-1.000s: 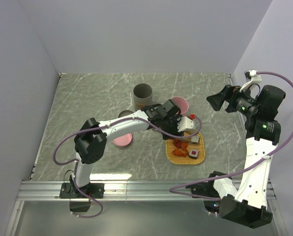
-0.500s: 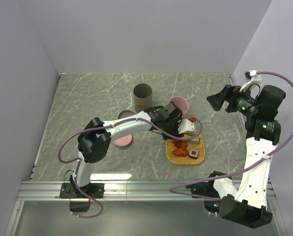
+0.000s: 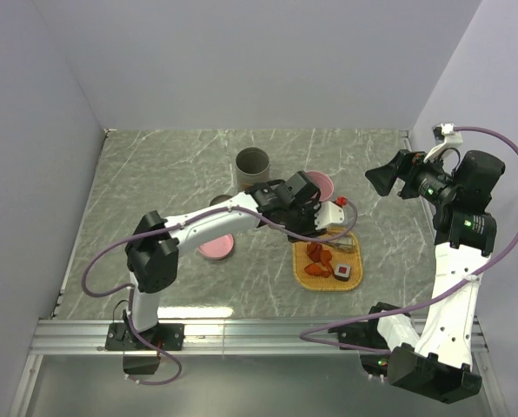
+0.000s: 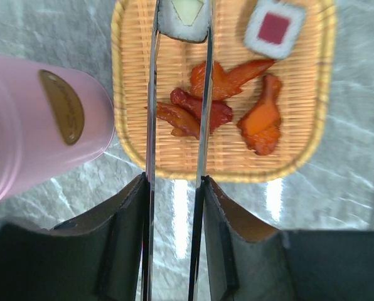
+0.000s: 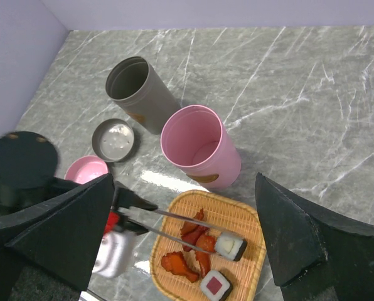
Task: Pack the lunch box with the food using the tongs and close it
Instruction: Pick up the food using the clamp, then place the food into the lunch box
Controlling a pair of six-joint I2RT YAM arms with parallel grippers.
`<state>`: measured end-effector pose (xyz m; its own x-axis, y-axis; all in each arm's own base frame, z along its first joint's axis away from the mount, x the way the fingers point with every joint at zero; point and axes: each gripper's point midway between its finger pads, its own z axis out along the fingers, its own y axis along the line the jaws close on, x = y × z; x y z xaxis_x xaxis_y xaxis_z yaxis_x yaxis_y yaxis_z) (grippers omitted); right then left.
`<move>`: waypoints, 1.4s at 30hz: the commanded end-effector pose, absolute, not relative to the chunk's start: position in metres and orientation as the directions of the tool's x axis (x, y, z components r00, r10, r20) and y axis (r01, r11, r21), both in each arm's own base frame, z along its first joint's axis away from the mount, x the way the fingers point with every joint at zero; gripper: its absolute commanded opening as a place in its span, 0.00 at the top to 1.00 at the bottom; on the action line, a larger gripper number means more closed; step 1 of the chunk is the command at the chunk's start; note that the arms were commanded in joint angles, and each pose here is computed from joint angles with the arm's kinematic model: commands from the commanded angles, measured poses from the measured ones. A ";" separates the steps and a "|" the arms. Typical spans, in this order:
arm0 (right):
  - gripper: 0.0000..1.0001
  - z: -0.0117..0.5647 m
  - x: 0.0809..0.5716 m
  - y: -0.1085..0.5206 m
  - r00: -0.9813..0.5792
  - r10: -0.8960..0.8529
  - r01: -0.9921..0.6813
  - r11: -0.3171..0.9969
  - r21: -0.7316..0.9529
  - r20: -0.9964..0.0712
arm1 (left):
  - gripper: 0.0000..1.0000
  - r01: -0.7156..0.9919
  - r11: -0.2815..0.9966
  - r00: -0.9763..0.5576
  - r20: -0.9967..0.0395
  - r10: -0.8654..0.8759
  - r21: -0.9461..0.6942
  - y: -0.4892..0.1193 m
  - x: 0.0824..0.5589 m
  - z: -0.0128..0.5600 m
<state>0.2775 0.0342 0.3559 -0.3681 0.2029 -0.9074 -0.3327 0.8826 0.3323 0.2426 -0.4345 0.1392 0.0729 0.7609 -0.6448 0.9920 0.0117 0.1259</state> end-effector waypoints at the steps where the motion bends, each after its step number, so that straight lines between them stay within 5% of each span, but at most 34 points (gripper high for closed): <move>1: 0.00 0.373 0.276 0.036 -0.315 0.175 -0.368 0.884 0.290 -0.933 | 0.60 0.988 0.022 0.105 -0.760 0.641 0.155 -0.441 0.231 0.218; 10: 0.00 0.383 0.276 0.035 -0.306 0.167 -0.368 0.887 0.278 -0.937 | 0.60 0.991 0.084 0.040 -0.842 0.539 0.101 -0.420 0.233 0.286; 18: 0.00 0.386 0.277 0.035 -0.311 0.176 -0.370 0.883 0.289 -0.934 | 0.59 0.966 0.258 -0.122 -0.888 0.443 -0.004 -0.375 0.287 0.323; 25: 0.00 0.384 0.278 0.035 -0.315 0.179 -0.369 0.881 0.294 -0.932 | 0.59 0.916 0.395 -0.234 -0.887 0.398 -0.064 -0.335 0.331 0.320; 42: 0.00 0.383 0.278 0.038 -0.327 0.183 -0.382 0.872 0.307 -0.927 | 0.54 0.908 0.412 -0.287 -0.836 0.467 -0.082 -0.335 0.345 0.270</move>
<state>0.2792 0.0362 0.3646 -0.3684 0.1961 -0.9088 -0.3540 0.8743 0.3321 0.3436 -0.3286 0.2650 -0.3137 0.4845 -0.8166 0.8978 0.4314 -0.0889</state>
